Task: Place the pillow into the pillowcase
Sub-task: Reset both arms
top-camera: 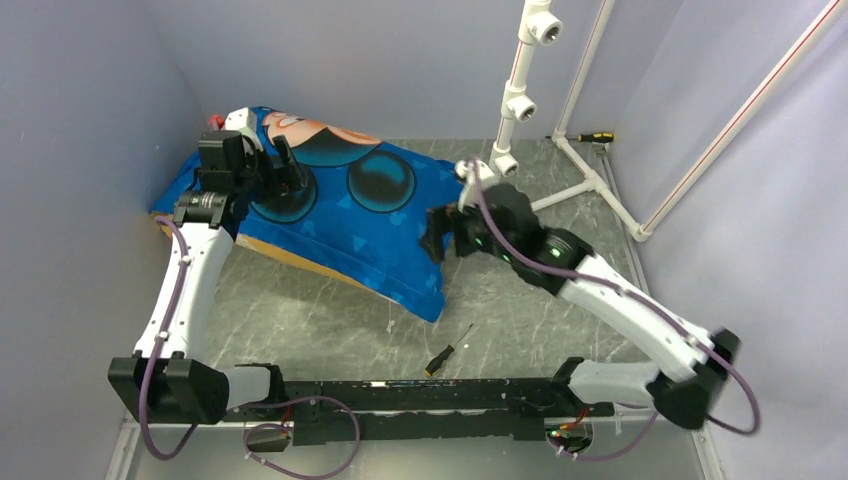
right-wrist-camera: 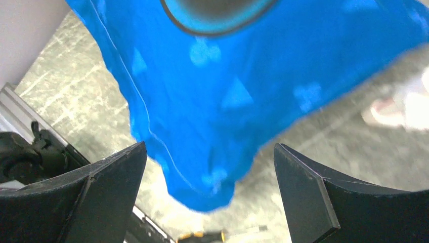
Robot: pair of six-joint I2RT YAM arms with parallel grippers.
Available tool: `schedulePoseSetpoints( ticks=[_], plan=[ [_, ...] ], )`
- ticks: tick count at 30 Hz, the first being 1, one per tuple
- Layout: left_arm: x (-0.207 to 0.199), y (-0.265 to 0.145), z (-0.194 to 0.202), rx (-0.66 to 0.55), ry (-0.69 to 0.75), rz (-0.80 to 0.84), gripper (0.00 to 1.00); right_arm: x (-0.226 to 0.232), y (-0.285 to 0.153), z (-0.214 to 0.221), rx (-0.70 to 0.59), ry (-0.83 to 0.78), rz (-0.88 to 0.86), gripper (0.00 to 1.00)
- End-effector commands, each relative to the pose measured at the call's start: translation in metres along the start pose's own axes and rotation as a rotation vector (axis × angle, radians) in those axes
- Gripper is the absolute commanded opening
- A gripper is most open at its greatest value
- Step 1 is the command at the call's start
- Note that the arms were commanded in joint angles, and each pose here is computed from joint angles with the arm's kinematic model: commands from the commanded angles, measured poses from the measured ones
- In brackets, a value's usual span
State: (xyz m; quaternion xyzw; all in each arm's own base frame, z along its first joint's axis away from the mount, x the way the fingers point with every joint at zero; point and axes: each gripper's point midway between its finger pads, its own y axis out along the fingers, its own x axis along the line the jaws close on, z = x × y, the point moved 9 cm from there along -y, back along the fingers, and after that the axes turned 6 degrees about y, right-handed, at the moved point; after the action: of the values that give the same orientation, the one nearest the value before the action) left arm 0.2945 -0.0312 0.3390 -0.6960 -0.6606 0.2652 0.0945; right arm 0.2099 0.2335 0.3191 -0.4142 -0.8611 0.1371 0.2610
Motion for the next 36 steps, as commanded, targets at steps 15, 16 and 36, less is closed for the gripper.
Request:
schedulePoseSetpoints(
  ticks=[15, 16, 36],
  plan=[
    [0.065, -0.012, 0.099, -0.264, 0.162, -0.25, 0.99, -0.137, -0.088, 0.11, -0.352, 0.226, 0.859, 1.0],
    [0.07, -0.009, 0.11, -0.263, 0.165, -0.263, 0.99, -0.144, -0.084, 0.112, -0.363, 0.219, 0.86, 1.0],
    [0.114, 0.101, 0.185, -0.324, 0.258, -0.177, 0.99, -0.272, -0.02, 0.132, -0.606, 0.09, 0.916, 1.0]
  ],
)
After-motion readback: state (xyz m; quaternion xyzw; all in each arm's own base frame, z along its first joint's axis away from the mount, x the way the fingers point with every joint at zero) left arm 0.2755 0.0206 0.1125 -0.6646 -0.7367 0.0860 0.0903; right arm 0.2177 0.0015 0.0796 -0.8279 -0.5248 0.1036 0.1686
